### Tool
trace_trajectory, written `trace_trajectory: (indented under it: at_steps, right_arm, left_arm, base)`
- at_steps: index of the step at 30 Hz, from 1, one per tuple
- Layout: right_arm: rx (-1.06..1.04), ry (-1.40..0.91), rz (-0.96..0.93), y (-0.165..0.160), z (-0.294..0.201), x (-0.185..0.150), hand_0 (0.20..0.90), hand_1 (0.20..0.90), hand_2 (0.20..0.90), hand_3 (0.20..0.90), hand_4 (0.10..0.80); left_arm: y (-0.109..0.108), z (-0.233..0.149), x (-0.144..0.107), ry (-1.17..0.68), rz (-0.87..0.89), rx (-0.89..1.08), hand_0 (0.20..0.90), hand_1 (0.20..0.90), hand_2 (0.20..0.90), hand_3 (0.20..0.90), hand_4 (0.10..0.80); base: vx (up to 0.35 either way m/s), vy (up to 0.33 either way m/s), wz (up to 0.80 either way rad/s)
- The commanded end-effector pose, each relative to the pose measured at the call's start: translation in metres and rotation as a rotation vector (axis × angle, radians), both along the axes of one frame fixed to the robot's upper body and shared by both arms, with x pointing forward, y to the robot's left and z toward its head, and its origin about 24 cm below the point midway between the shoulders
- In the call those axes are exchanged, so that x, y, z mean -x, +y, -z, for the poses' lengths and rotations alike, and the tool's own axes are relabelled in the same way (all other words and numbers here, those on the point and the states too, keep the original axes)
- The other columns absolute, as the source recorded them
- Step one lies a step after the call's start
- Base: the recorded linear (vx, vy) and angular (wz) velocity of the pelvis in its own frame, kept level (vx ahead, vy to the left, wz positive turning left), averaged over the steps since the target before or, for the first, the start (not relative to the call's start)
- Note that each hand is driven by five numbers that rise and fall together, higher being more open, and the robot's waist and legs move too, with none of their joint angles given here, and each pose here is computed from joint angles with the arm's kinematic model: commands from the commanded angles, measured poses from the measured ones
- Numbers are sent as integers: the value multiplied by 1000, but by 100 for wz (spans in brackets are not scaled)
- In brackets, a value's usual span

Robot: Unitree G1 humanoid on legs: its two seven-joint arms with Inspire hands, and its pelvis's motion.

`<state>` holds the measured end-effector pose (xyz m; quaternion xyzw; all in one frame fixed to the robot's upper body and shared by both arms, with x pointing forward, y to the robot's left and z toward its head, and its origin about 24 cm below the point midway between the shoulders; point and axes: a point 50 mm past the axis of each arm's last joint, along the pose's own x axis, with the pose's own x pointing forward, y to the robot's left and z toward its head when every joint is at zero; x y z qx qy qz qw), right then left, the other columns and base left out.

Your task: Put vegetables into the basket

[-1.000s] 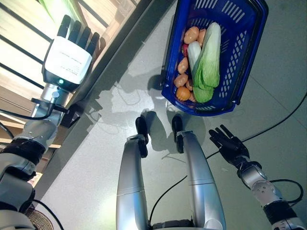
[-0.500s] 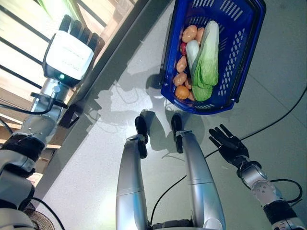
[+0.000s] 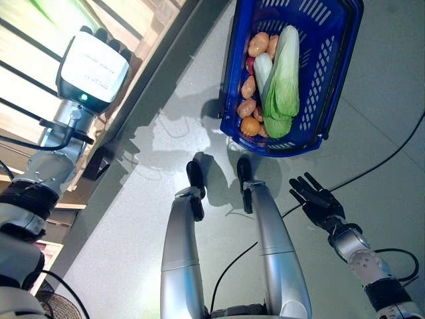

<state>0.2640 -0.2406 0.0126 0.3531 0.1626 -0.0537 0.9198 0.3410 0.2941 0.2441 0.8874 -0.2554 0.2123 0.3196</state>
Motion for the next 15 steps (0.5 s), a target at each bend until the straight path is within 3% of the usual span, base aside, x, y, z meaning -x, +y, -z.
trace_trajectory:
  at_steps: [1, 15]
  right_arm:
    - [24, -61, 21, -16, -17, 9, 900, 900, 900, 900, 800]
    - [11, -95, 38, -4, -12, 13, 900, 900, 900, 900, 800]
  left_arm:
    - [22, -41, 12, -142, -46, 43, 300, 300, 300, 300, 400]
    - [8, -33, 29, -306, 242, 172, 300, 300, 300, 300, 400]
  base:
    - [0, 0, 0]
    - [-32, -58, 5]
